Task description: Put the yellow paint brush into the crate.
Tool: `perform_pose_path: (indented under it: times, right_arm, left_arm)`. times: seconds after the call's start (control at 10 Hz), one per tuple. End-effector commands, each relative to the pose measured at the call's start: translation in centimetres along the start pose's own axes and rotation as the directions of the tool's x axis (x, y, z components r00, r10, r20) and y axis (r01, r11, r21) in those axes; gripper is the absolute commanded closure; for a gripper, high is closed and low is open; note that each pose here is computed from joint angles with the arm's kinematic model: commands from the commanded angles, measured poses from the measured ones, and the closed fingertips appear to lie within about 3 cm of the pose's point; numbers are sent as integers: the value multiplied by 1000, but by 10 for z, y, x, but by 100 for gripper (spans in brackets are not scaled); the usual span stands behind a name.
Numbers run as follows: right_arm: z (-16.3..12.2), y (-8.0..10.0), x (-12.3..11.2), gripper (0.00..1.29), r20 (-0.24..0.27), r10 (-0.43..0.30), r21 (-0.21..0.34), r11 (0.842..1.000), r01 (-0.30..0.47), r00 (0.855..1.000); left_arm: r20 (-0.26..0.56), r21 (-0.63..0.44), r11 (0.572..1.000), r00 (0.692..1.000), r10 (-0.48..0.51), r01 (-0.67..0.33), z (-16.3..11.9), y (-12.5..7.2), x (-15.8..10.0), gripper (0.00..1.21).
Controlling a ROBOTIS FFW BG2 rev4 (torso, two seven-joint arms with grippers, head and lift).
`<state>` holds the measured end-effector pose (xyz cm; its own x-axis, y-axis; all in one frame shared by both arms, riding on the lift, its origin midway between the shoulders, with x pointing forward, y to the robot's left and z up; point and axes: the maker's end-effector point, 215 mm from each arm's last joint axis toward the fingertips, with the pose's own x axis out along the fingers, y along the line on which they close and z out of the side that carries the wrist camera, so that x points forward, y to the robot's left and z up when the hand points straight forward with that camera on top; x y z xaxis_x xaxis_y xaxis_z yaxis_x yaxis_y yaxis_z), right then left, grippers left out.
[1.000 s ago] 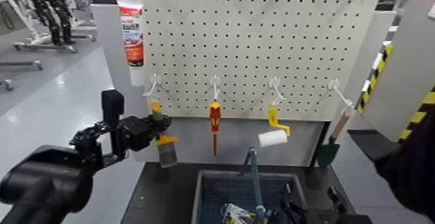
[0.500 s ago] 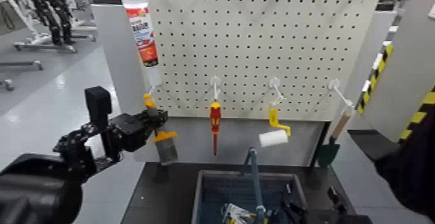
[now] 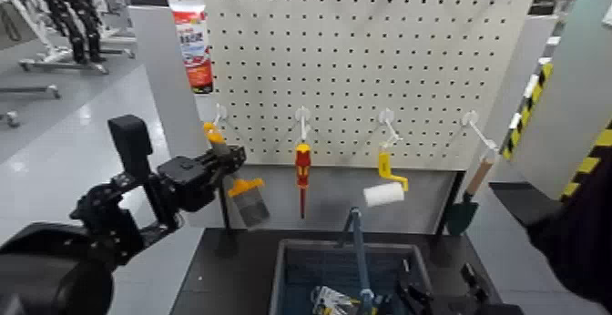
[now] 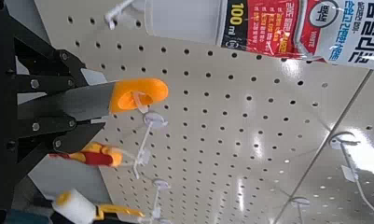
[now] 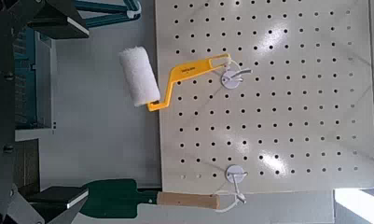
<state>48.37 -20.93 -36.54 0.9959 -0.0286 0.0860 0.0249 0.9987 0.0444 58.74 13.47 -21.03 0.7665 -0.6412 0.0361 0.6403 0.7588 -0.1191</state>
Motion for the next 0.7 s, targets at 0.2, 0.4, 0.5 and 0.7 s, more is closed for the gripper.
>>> perform_pose_path:
  times: [0.2, 0.4, 0.5, 0.7]
  right_arm:
    - [-2, 0, 1, 12, 1, 2, 4, 1000, -2, 1000]
    - [-2, 0, 1, 12, 3, 2, 8, 1000, -2, 1000]
    - [-3, 0, 0, 12, 1, 1, 11, 1000, -1, 1000]
    - [-4, 2, 0, 12, 0, 4, 16, 1000, -4, 1000]
  left_arm:
    - [36, -257, 961, 995, -95, 101, -40, -46, 19, 115]
    - [19, -392, 907, 987, -159, 154, -90, -69, 30, 115]
    - [-2, -417, 895, 984, -176, 159, -110, -80, 35, 115]
    - [-55, -438, 883, 975, -214, 169, -141, -98, 43, 115]
